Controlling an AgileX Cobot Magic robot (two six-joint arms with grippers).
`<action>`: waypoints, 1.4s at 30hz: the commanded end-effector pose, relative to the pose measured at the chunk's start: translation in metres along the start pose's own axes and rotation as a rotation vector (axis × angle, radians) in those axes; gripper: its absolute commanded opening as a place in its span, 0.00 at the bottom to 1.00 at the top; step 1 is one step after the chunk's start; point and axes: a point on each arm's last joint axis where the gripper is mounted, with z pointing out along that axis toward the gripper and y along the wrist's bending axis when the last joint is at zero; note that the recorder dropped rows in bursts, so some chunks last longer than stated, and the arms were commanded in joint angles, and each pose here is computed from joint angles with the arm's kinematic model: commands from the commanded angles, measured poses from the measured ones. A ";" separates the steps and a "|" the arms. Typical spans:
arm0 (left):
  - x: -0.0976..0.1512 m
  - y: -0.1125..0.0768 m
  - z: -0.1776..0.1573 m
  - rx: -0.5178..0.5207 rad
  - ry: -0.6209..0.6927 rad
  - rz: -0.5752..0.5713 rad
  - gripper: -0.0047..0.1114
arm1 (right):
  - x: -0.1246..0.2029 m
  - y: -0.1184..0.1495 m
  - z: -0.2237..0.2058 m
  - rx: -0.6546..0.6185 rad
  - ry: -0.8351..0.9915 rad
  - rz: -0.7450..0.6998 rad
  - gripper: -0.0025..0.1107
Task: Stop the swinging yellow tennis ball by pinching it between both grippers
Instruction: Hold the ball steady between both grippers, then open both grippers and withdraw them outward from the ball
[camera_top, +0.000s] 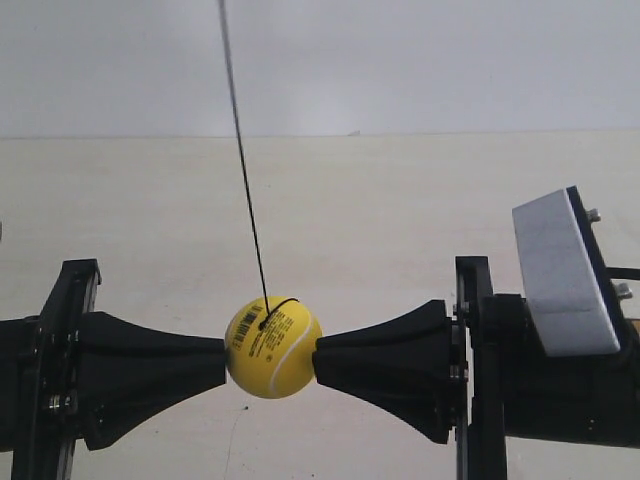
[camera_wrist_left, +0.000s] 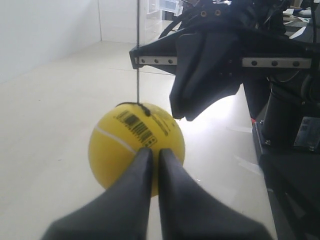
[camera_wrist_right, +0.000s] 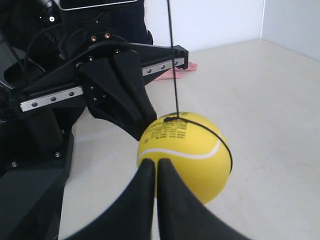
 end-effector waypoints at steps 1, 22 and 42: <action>0.001 -0.002 0.000 0.010 -0.005 -0.006 0.08 | -0.001 0.000 0.000 -0.005 -0.003 -0.005 0.02; 0.018 0.034 -0.009 -0.420 0.147 -0.231 0.08 | 0.011 -0.032 -0.007 0.368 0.131 0.088 0.02; 0.002 0.031 -0.031 -0.627 0.176 -0.223 0.08 | -0.008 -0.024 -0.029 0.492 0.130 0.018 0.02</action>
